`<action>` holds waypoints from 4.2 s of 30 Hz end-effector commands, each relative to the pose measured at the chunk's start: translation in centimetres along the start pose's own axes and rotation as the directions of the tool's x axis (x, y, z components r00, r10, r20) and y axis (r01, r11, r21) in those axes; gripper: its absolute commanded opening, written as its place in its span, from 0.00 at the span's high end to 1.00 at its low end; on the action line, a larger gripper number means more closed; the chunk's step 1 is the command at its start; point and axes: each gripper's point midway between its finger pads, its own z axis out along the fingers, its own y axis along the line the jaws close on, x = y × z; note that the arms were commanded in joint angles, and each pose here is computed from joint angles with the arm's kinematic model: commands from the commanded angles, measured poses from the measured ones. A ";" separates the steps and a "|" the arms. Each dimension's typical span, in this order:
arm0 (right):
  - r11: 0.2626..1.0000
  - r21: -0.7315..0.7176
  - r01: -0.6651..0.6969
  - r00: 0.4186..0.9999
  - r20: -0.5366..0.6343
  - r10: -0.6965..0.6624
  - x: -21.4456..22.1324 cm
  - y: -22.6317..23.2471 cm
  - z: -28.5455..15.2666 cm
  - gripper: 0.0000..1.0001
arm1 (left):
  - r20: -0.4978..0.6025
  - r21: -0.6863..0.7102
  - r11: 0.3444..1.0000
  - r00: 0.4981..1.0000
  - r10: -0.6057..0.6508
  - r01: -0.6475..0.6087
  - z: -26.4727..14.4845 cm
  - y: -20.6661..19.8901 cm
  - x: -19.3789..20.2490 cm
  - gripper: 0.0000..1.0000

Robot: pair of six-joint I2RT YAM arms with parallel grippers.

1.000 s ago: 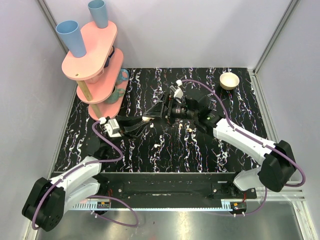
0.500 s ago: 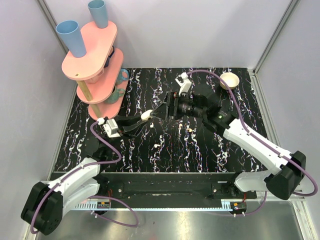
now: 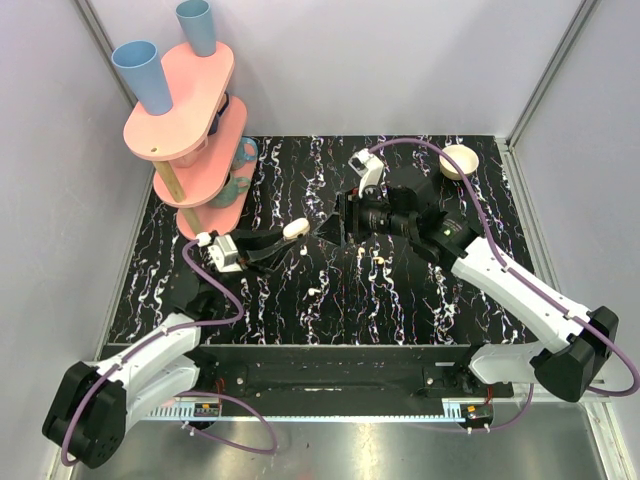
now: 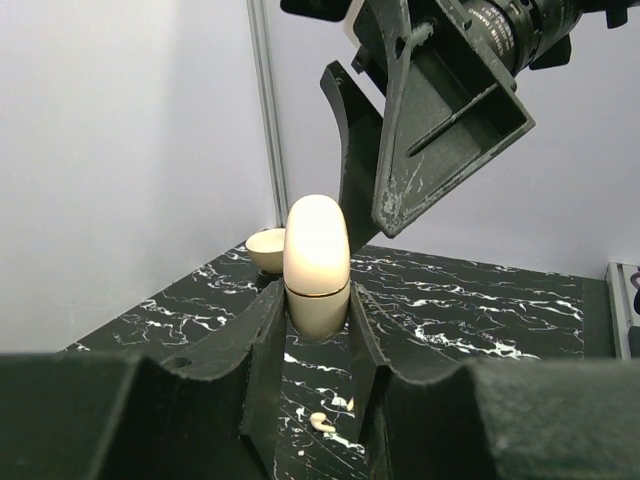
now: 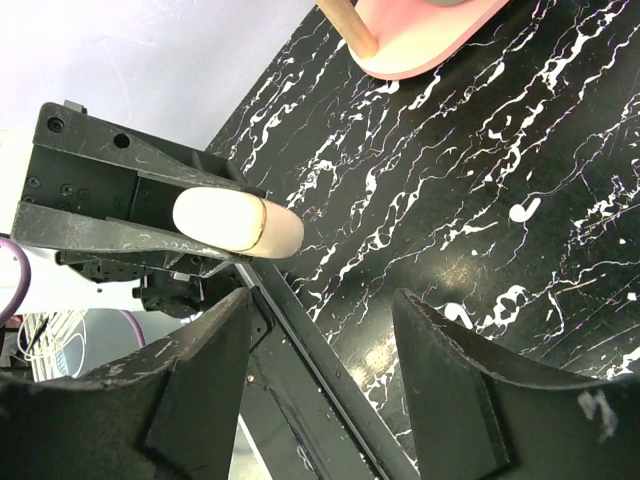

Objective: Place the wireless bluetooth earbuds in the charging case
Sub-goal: Open the charging case, then pick up the left earbud from the center of the board.

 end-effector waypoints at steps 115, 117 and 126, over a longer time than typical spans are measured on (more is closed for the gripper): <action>0.628 0.707 -0.326 0.899 0.028 0.436 11.2 -27.6 5.5 0.44 | 0.036 0.071 0.986 0.988 0.148 -0.150 -0.2 -2.5 -3.0 1.00; 0.614 0.722 -0.320 0.903 0.035 0.429 11.5 -27.6 5.7 0.44 | 0.036 0.069 0.986 0.988 0.149 -0.151 -0.2 -2.4 -3.1 1.00; 0.567 0.772 -0.287 0.912 0.039 0.409 11.8 -28.3 6.4 0.49 | 0.036 0.068 0.986 0.988 0.149 -0.151 -0.3 -2.4 -3.1 1.00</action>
